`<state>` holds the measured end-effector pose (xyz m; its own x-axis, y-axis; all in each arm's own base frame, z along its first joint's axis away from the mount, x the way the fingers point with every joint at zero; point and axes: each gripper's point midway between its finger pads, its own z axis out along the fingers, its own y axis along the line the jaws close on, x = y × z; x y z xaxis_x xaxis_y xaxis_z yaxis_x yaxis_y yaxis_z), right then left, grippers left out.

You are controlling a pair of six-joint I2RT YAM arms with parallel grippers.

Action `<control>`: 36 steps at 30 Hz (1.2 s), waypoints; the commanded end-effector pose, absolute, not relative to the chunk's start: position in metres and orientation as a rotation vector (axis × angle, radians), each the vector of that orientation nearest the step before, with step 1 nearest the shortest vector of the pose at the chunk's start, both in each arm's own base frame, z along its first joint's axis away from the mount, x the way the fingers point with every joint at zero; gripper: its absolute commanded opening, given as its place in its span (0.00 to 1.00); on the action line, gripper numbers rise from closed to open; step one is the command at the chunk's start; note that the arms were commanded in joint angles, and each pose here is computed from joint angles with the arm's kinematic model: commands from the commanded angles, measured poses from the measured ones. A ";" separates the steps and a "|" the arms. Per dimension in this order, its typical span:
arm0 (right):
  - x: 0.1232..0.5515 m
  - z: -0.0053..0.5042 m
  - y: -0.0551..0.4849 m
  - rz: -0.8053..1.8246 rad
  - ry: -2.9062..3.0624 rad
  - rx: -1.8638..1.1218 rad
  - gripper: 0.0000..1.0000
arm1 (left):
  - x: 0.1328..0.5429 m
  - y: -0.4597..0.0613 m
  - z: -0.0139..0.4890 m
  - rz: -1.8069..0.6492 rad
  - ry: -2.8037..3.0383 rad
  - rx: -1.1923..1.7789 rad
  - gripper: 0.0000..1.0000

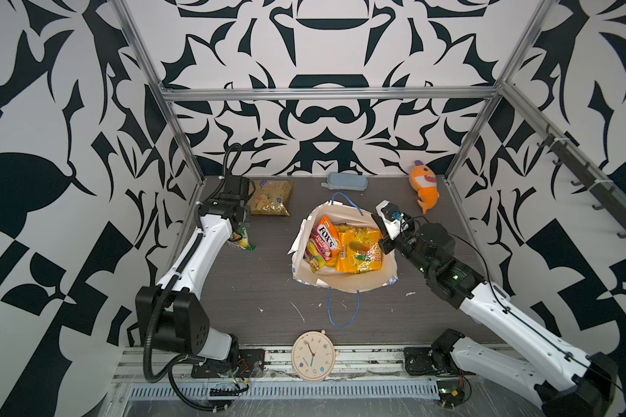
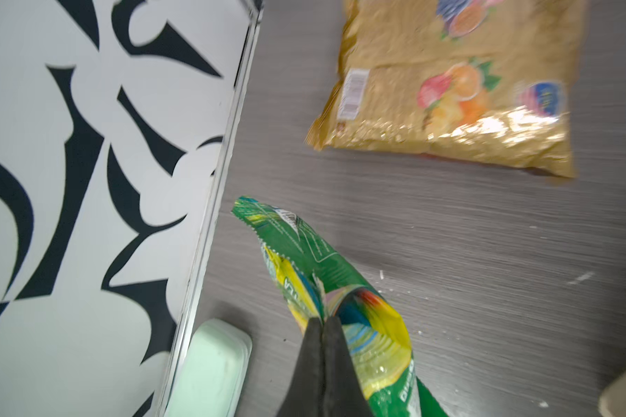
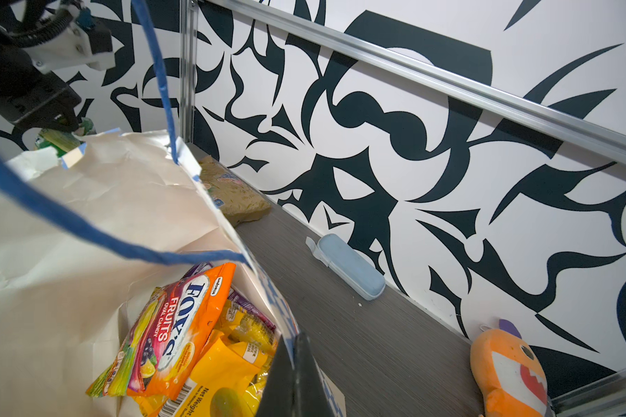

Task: Take the snacks out of the paper bag
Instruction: Place the snack at the middle-left of the table.

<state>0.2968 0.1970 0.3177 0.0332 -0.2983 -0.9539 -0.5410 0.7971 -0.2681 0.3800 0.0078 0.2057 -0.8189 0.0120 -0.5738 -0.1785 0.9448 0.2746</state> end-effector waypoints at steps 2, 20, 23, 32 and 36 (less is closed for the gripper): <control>0.295 0.343 0.193 0.206 1.487 -0.646 0.00 | 0.368 0.023 0.200 0.537 2.591 -0.175 0.00; 0.300 0.340 0.198 0.209 1.492 -0.646 0.00 | 0.401 0.034 0.119 0.895 2.927 0.081 0.00; 0.300 0.340 0.198 0.210 1.493 -0.647 0.00 | 0.413 0.032 0.122 0.890 2.883 0.085 0.10; 0.305 0.338 0.202 0.207 1.492 -0.655 0.00 | 0.458 0.020 0.132 0.780 2.751 0.101 0.13; 0.303 0.341 0.201 0.210 1.486 -0.656 0.00 | 0.469 0.015 0.132 0.765 2.737 0.119 0.34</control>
<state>0.3054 0.2021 0.3123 0.0300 -0.3040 -0.9522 -0.5383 0.7978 -0.2717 0.4629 0.0195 0.1354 -0.9542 0.1427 -0.2628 -0.0167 0.8519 0.5235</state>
